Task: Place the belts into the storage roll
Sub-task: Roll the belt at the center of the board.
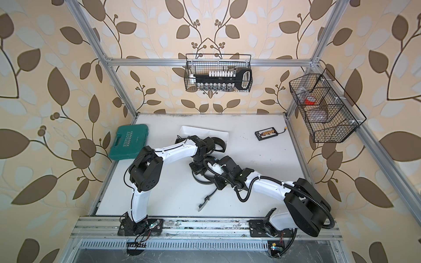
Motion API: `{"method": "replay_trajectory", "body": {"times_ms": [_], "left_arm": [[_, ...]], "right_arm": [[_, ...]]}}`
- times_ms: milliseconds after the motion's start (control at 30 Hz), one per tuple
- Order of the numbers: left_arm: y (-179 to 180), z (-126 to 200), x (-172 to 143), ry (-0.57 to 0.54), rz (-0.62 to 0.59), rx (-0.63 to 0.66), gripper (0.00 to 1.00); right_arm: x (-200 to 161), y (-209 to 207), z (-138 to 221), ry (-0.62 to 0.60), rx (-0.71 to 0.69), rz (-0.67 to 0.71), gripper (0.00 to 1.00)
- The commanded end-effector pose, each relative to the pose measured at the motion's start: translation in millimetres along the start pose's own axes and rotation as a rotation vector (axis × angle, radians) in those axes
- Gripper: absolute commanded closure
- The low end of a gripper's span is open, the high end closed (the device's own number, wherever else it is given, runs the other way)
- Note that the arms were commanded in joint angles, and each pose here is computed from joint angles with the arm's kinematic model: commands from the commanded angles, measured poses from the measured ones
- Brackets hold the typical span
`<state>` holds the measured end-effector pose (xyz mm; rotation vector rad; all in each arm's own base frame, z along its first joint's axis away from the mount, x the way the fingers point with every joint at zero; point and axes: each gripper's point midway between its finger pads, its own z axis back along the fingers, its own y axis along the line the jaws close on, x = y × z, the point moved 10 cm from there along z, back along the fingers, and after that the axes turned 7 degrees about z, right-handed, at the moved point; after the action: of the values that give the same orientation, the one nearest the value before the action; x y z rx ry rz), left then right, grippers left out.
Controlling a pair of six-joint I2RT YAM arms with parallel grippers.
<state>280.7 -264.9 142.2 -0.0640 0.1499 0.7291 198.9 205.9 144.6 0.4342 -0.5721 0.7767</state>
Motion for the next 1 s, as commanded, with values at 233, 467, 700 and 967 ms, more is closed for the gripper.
{"method": "replay_trajectory", "body": {"times_ms": [233, 467, 700, 967], "left_arm": [[30, 45, -13, 0.013, -0.061, -0.236, 0.62], [82, 65, -20, -0.033, -0.040, -0.306, 0.23], [155, 79, -25, -0.164, -0.112, -0.536, 0.01], [177, 37, -74, -0.206, -0.405, -0.554, 0.01]], "right_arm": [[5, -2, 5, -0.098, -0.001, 0.000, 1.00], [1, -2, 7, -0.115, -0.012, -0.004, 1.00], [4, -4, -5, -0.096, -0.002, -0.006, 1.00], [8, -11, -30, -0.028, -0.021, -0.035, 1.00]]}}
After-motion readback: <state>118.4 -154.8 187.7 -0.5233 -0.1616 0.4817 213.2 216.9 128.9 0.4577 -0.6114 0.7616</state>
